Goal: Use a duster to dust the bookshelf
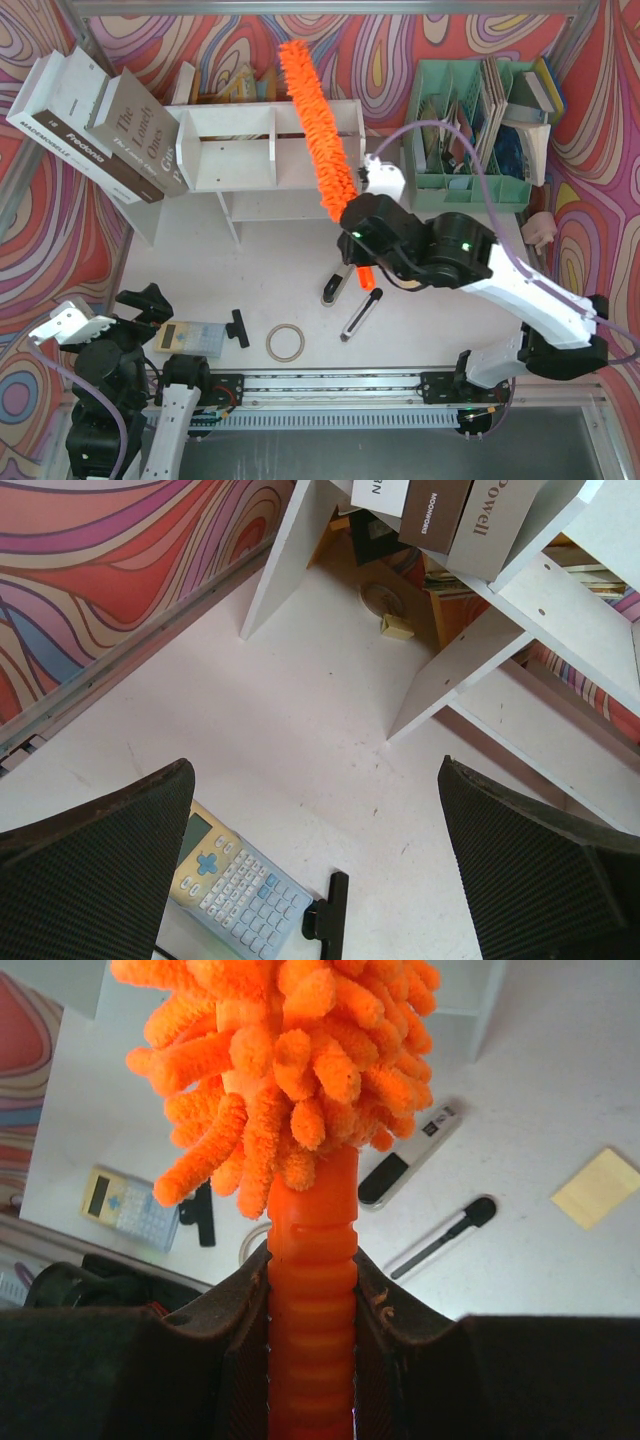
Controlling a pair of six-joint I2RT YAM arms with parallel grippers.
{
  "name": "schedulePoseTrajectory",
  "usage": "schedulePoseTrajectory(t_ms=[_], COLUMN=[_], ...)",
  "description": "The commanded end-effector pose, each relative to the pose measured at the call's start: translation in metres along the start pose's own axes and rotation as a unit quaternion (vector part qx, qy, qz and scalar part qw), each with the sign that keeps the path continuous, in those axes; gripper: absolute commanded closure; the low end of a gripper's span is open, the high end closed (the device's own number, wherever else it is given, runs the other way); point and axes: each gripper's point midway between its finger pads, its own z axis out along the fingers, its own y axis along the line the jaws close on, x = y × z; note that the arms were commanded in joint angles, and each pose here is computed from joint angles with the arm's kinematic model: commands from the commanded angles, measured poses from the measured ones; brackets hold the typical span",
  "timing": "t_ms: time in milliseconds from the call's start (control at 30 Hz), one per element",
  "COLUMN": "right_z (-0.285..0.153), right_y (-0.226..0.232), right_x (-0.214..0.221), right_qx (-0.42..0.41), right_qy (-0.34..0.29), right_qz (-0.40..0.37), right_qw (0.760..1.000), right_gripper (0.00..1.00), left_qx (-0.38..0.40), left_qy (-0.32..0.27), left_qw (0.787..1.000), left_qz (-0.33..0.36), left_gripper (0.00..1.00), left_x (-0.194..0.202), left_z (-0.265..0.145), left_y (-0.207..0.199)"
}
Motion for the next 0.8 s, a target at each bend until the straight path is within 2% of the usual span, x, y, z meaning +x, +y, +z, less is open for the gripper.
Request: schedulePoseTrajectory(t_ms=[0, 167, 300, 767], right_z=[0.013, 0.024, 0.027, -0.007], right_y=[0.034, 0.028, 0.006, -0.066], right_x=[-0.007, 0.002, 0.008, -0.009], right_qx=[-0.05, -0.027, 0.024, 0.143], right_qy=[-0.011, -0.005, -0.005, -0.057], right_qz=[-0.004, -0.01, -0.014, 0.005], right_qw=[0.999, 1.0, 1.0, 0.988], right_gripper=[1.0, 1.0, 1.0, 1.0], left_qx=[-0.011, -0.011, -0.011, -0.01], left_qy=[0.002, 0.0, 0.0, 0.003], left_qw=[1.0, 1.0, 1.0, 1.0], left_qz=[0.004, 0.003, 0.003, 0.004], left_gripper=[0.02, 0.02, 0.02, 0.02], left_x=[0.002, 0.001, 0.001, 0.002], left_z=[0.004, 0.004, 0.004, 0.005], left_y=[0.002, 0.002, 0.002, 0.001])
